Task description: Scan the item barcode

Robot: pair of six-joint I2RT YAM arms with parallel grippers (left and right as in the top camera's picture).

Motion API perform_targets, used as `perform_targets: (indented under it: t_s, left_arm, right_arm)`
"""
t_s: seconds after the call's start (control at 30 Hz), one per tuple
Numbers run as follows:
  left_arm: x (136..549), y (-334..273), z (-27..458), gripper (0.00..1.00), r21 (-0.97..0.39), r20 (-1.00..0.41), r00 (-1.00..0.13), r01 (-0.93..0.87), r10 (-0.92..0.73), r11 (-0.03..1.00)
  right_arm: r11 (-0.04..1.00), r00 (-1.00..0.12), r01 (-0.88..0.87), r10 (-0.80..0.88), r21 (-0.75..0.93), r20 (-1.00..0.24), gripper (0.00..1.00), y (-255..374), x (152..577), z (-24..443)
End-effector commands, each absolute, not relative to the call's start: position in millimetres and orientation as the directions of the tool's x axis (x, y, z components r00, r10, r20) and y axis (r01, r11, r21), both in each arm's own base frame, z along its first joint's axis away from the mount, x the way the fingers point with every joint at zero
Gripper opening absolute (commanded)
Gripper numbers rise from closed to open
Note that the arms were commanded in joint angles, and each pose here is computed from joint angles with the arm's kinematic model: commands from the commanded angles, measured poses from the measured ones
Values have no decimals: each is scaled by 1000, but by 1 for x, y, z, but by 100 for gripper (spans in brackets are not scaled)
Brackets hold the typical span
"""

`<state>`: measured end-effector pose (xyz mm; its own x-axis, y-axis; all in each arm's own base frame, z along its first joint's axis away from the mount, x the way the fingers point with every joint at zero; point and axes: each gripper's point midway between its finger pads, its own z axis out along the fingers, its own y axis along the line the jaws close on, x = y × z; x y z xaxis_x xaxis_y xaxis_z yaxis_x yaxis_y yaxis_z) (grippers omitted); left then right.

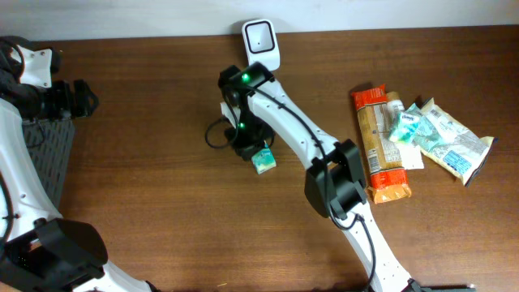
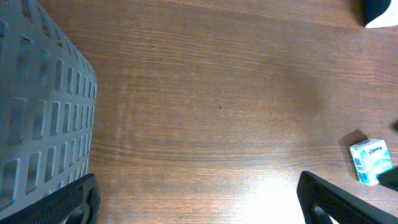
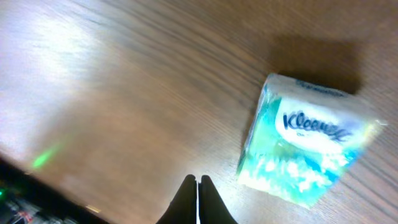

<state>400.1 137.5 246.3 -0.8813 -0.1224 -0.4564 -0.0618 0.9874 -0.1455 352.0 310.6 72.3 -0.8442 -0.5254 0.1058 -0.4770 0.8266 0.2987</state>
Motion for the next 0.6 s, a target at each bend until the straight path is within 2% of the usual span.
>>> perform_targets:
  t_s: [0.0,0.23,0.33,0.43,0.5,0.53,0.57]
  left_arm:
    - [400,139,246,99,-150,-456,-880,-74,-135,986]
    - [400,139,246,99,-150,-456,-880,-74,-135,986]
    - [400,139,246,99,-150,-456,-879,-74,-135,986]
    - [400,139,246,99,-150,-456,-880,-74,-135,986]
    - [400,139,246,99,-150,-456,-880,-74,-135,986]
    - [400,139,246,99,-150,-456,-880,-74,-135,986]
    - [400,139,246,99,-150,-456,-880,-74,-135,986]
  right_arm:
    - [775,-839,-542,-518,324,-167,4,308,365,184]
    - [799,-871,-466,-339,380,-355,4,252,369,290]
    - [815,-867,-448,-295,368,-402,4,233,370,311]
    - [849,-893,-391,-256,356,-369,6,221,376,302]
    - [861,-917,-364,-264,355,-300,15,220,373,282]
    - [879,-935,-330,-255,343,-246,29,217,373,265]
    - [899,-952,-289,-234,328,-198,33,212,372,251]
